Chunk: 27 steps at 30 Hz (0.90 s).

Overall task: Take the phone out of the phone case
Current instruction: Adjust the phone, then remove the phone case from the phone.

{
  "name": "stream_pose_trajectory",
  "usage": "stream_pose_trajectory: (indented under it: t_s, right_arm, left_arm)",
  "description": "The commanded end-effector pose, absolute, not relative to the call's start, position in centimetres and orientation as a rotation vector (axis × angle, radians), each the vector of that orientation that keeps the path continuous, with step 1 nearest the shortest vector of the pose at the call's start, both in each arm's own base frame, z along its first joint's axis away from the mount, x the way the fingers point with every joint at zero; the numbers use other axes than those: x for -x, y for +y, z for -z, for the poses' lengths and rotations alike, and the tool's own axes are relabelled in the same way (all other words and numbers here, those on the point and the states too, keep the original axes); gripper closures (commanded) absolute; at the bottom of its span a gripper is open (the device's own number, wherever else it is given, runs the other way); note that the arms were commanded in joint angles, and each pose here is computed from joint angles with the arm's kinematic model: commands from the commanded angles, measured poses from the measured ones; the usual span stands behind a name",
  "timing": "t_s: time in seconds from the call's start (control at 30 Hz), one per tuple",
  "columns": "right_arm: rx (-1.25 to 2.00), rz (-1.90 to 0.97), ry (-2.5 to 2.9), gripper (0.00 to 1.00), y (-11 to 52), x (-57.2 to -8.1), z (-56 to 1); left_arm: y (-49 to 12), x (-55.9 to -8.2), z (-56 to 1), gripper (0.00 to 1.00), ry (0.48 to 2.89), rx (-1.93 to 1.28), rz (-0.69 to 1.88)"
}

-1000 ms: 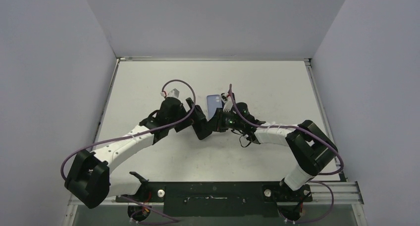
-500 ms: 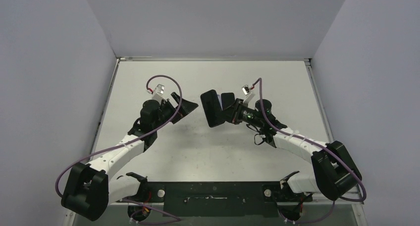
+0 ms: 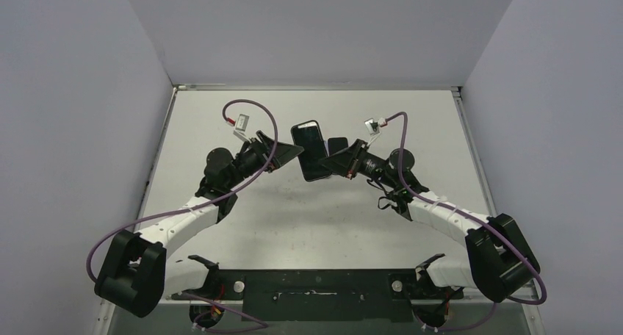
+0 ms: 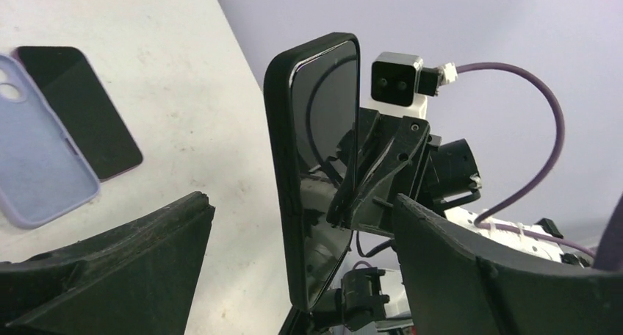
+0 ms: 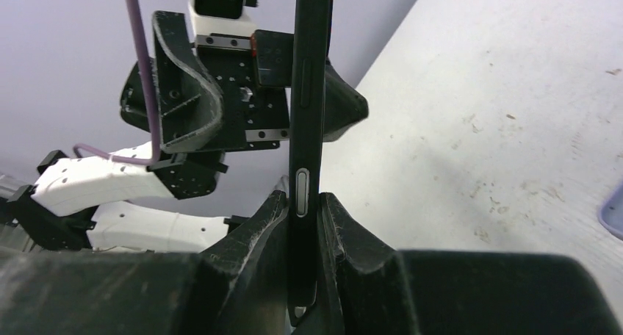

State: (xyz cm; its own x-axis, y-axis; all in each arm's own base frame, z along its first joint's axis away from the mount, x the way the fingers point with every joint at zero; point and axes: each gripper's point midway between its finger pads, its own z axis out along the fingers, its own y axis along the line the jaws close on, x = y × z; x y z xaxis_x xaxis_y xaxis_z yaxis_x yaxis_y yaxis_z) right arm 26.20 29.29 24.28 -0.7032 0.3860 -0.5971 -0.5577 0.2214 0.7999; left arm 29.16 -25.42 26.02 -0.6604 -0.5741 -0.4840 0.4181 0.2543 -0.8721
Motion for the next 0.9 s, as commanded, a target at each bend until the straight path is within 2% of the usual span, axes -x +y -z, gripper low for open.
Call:
stream_pose_trajectory:
  t_s: [0.0,0.23,0.4,0.53,0.57,0.6,0.73,0.8,0.87]
  right_arm:
    - [0.275,-1.690,1.509,1.00,29.6,-25.0,-29.9]
    - [0.312,-1.735,1.520,1.00,30.7,-24.2,-29.8]
    - [0.316,-1.740,1.537,1.00,31.0,-24.0,-29.6]
    - [0.323,-1.725,1.549,1.00,31.1,-24.1,-29.5]
    - [0.326,-1.723,1.548,1.00,31.1,-24.2,-29.5]
    - [0.331,-1.722,1.546,0.99,31.1,-24.1,-29.6]
    - [0.347,-1.702,1.556,0.88,31.0,-23.9,-29.5]
    - [0.362,-1.682,1.562,0.73,30.7,-23.7,-29.4]
    - [0.370,-1.651,1.574,0.49,30.4,-23.6,-29.3]
  left_arm:
    - [-26.7,-27.8,-29.4,0.14,1.583,0.021,1.654]
    - [-28.0,-26.7,-31.0,0.31,1.510,-0.037,1.741]
    - [-28.1,-26.5,-30.8,0.61,1.512,-0.034,1.742]
    - [-27.8,-26.4,-30.7,0.94,1.512,-0.015,1.737]
    - [-27.8,-26.4,-30.7,1.00,1.513,-0.010,1.736]
    - [-27.7,-26.4,-30.8,1.00,1.513,-0.007,1.734]
    - [-27.4,-26.5,-31.4,1.00,1.506,0.028,1.730]
    - [-27.1,-26.7,-31.6,1.00,1.502,0.057,1.719]
    - [-26.6,-27.0,-31.8,1.00,1.498,0.101,1.699]
